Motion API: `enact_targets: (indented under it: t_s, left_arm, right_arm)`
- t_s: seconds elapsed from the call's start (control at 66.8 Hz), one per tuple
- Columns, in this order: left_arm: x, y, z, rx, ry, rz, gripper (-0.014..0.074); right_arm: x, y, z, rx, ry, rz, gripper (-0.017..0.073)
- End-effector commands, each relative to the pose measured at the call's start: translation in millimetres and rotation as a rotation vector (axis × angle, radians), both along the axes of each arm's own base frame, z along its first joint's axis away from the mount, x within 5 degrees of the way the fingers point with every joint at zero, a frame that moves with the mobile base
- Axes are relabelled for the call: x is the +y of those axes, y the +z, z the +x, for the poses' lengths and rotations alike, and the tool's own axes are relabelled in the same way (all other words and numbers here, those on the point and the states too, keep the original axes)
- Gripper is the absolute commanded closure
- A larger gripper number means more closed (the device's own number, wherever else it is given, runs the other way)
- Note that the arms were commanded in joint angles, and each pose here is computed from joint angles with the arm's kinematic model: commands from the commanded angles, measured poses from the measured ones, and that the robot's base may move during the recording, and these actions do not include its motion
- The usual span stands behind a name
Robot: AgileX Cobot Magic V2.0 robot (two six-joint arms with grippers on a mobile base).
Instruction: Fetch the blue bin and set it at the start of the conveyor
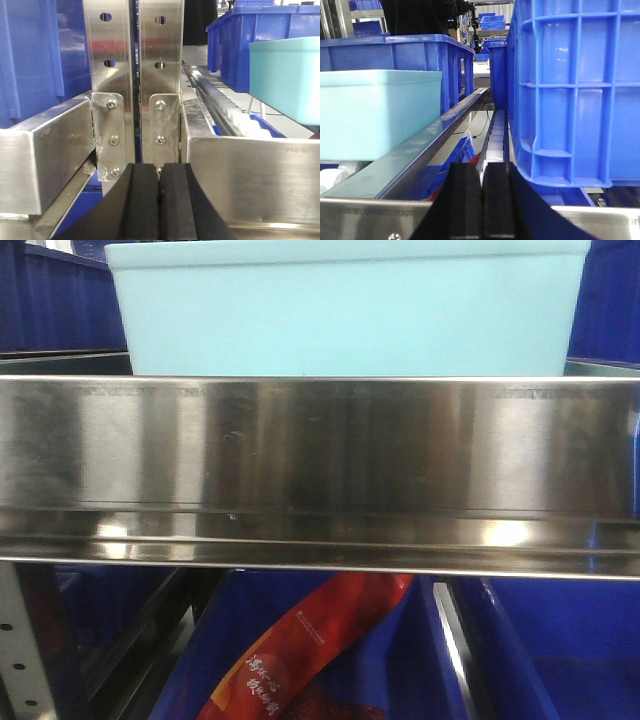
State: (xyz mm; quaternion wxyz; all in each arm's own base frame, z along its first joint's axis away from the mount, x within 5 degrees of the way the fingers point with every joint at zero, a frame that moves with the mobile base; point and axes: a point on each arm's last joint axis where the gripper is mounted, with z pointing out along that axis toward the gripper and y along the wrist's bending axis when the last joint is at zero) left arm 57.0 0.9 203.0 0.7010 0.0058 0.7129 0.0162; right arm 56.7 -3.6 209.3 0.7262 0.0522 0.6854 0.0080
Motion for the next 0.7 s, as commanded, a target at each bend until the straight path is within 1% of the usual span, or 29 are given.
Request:
enact_targets:
  t_s: [0.0,0.105,0.314,0.509,0.689]
  left_arm:
    - [0.1,3.0,-0.5,-0.025,0.002,-0.001,0.0704]
    - [0.1,3.0,-0.5,-0.025,0.002,-0.001,0.0704]
    - [0.0,7.6,-0.6,-0.076,0.002,0.005,0.0704]
    - [0.0,7.8,-0.6,-0.078,0.002,0.005,0.0704]
    - [0.0,13.6,-1.2,-0.142,0.001,0.006,0.0704]
  right_arm:
    - [-0.1,3.4,-0.6,-0.026,-0.002,-0.009,0.0721]
    - [-0.1,3.4,-0.6,-0.026,-0.002,-0.009,0.0721]
    - [-0.1,3.4,-0.6,-0.026,-0.002,-0.009,0.0721]
    - [-0.1,3.4,-0.6,-0.026,-0.002,-0.009,0.0721]
    - [-0.3,6.4,-0.9,-0.059,-0.005,-0.011,0.0721]
